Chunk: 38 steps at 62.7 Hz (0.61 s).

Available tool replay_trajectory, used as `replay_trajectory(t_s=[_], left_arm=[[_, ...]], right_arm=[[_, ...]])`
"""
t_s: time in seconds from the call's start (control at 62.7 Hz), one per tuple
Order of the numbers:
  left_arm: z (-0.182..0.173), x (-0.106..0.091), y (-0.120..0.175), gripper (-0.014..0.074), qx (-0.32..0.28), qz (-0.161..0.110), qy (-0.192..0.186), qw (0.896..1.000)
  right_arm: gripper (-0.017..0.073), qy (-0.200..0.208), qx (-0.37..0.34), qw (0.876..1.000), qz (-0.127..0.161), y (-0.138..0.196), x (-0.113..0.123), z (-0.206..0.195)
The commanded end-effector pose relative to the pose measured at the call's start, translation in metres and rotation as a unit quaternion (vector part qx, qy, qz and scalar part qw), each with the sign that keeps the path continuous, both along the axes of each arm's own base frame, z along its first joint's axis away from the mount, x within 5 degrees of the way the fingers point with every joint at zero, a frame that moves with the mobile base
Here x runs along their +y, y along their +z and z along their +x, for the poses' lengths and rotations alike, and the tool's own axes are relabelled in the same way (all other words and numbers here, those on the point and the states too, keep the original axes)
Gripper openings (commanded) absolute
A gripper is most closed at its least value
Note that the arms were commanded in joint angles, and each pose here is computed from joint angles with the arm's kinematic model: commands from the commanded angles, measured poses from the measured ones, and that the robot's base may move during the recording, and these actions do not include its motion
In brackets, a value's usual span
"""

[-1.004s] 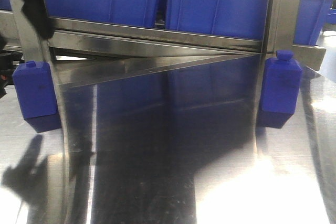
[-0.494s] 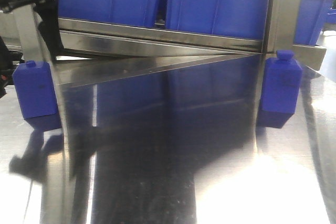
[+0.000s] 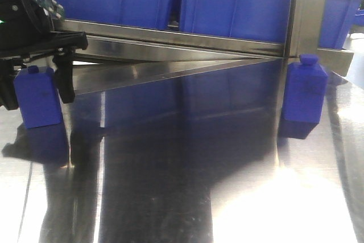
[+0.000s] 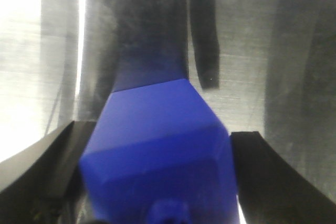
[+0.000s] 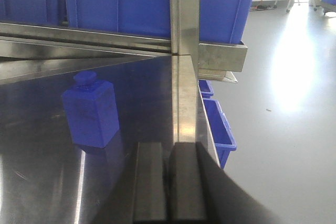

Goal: Pick and sort blue part to right shelf
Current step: 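Lower the left gripper onto the nearer blue bottle-shaped part, grasp, lift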

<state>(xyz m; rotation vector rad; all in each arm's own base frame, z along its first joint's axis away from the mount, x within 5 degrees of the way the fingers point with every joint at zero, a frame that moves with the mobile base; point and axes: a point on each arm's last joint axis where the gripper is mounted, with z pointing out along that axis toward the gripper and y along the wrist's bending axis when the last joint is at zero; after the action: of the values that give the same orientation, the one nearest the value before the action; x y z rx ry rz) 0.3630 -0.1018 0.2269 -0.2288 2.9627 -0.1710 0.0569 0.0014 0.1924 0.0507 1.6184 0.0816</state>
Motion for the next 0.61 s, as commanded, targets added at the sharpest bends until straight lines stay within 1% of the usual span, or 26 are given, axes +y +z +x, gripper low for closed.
replay_trajectory(t_s=[0.0,0.112,0.223,0.287,0.351,0.478,0.59], left_arm=[[0.0,-0.003,0.025,0.0545,-0.045,-0.014,0.004,0.999],[0.001,-0.003,0.027,0.0487,-0.048,-0.015,0.004,0.999],[0.002,-0.003,0.029,0.0387,-0.052,-0.016,0.004,0.999],[0.002,-0.003,0.03,0.0349,-0.05,-0.016,0.004,0.999],[0.002,-0.003,0.031,0.0332,-0.048,-0.015,0.004,0.999],[0.002,-0.003,0.038,0.0332,-0.042,-0.013,-0.001,0.999],[-0.002,-0.004,0.05,0.0332,-0.037,-0.002,-0.041,0.998]], right_arm=[[0.0129,-0.002,-0.068,0.998,0.002,0.017,0.0,-0.003],[0.0129,-0.002,-0.069,0.998,0.002,0.018,0.0,-0.003],[0.0129,-0.002,-0.069,0.998,0.002,0.018,0.0,-0.003],[0.0129,-0.002,-0.069,0.998,0.002,0.018,0.0,-0.003],[0.0129,-0.002,-0.07,0.998,0.002,0.018,0.0,-0.003],[0.0129,-0.002,-0.071,0.997,0.002,0.018,0.0,-0.003],[0.0129,-0.002,-0.071,0.997,0.002,0.018,0.0,-0.003]])
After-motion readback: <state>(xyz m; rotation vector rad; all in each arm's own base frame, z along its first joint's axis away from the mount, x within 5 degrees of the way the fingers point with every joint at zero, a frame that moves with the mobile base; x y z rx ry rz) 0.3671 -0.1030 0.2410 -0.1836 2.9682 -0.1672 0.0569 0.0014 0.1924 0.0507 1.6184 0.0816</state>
